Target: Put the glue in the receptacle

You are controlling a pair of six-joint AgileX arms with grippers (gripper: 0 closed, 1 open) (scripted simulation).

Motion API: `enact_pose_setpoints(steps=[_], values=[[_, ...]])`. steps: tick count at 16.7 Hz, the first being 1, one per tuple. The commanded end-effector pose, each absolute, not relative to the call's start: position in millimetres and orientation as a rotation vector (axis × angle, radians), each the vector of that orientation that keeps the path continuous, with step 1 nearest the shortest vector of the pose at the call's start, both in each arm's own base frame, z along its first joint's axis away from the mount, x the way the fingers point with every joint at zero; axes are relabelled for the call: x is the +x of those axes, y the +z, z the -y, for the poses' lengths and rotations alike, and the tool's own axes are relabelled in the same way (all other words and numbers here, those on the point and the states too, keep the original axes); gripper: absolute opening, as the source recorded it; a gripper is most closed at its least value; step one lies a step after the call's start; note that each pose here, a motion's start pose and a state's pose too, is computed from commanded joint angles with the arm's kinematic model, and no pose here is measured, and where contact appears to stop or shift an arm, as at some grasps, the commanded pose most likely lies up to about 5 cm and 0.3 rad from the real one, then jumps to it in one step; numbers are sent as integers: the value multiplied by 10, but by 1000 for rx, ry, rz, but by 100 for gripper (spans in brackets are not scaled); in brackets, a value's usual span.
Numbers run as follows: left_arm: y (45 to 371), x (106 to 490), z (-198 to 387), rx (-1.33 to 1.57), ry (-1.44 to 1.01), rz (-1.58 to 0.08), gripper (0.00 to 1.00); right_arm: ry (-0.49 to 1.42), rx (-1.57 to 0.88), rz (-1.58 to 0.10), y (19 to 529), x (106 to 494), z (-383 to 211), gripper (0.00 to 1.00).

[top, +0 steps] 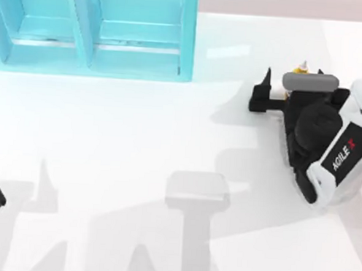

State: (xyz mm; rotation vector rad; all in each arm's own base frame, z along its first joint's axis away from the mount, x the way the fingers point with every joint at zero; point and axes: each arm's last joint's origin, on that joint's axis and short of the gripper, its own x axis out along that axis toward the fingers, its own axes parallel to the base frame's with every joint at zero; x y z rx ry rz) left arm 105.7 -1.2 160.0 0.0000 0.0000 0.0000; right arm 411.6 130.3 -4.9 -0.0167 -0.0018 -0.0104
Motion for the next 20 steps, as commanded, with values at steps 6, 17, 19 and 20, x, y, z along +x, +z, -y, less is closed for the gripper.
enact_pose_setpoints(steps=[6, 17, 19, 20], values=[[1600, 1057, 12, 0, 0, 0, 100, -10, -17, 2, -49, 4116, -1303, 70], [1600, 1057, 12, 0, 0, 0, 100, -10, -17, 2, -49, 4116, -1303, 0], [1600, 1057, 12, 0, 0, 0, 100, -10, -17, 2, -49, 4116, -1303, 0], [1600, 1057, 12, 0, 0, 0, 100, -10, -17, 2, -49, 4116, -1303, 0]])
